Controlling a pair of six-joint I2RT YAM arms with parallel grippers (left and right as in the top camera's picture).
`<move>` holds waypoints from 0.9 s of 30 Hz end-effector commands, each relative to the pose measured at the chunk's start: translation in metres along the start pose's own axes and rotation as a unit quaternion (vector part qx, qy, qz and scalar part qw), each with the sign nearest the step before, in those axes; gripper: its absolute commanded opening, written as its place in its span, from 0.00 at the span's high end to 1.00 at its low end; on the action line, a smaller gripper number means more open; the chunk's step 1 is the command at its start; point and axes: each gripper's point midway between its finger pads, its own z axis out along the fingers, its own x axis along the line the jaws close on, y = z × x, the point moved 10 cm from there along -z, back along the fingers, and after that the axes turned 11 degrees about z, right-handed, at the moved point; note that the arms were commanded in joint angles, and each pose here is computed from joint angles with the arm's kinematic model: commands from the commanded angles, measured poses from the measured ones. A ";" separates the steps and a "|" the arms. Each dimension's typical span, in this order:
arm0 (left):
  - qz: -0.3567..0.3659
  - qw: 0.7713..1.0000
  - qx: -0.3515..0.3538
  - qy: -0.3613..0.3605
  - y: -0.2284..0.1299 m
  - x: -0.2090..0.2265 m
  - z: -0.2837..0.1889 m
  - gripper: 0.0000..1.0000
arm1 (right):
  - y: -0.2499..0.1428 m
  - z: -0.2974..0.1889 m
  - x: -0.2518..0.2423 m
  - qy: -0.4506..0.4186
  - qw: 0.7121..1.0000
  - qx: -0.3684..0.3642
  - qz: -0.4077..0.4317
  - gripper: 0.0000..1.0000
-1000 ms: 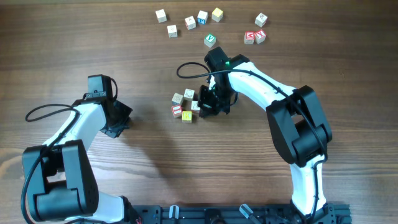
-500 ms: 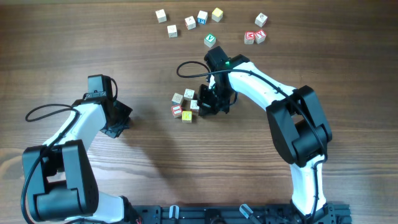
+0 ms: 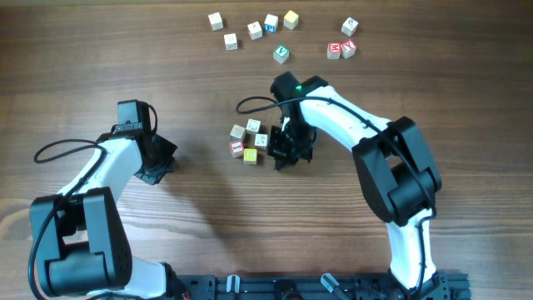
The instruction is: Form a circle
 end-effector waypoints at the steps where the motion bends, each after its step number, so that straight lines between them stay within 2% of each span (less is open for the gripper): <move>1: 0.000 0.998 0.010 0.060 -0.007 0.018 0.013 0.96 | -0.023 -0.033 0.009 -0.025 0.993 -0.110 -0.034 0.95; 4: -0.001 0.998 0.007 0.063 -0.006 0.019 0.013 0.96 | -0.040 -0.045 0.023 -0.028 0.979 -0.189 -0.064 0.95; 9: -0.026 0.997 0.011 0.070 0.000 0.031 0.012 0.96 | -0.072 -0.027 0.044 -0.031 0.973 -0.212 -0.091 0.96; 13: -0.095 0.992 0.016 0.083 0.017 0.064 0.010 0.96 | -0.087 -0.016 0.062 -0.007 0.962 -0.241 -0.127 0.96; 18: -0.157 0.983 0.020 0.093 0.027 0.095 0.008 0.96 | -0.088 0.001 0.074 0.031 0.952 -0.257 -0.166 0.96; 27: -0.164 0.981 0.025 0.096 0.027 0.099 0.007 0.96 | -0.079 0.023 0.071 0.033 0.947 -0.255 -0.194 0.96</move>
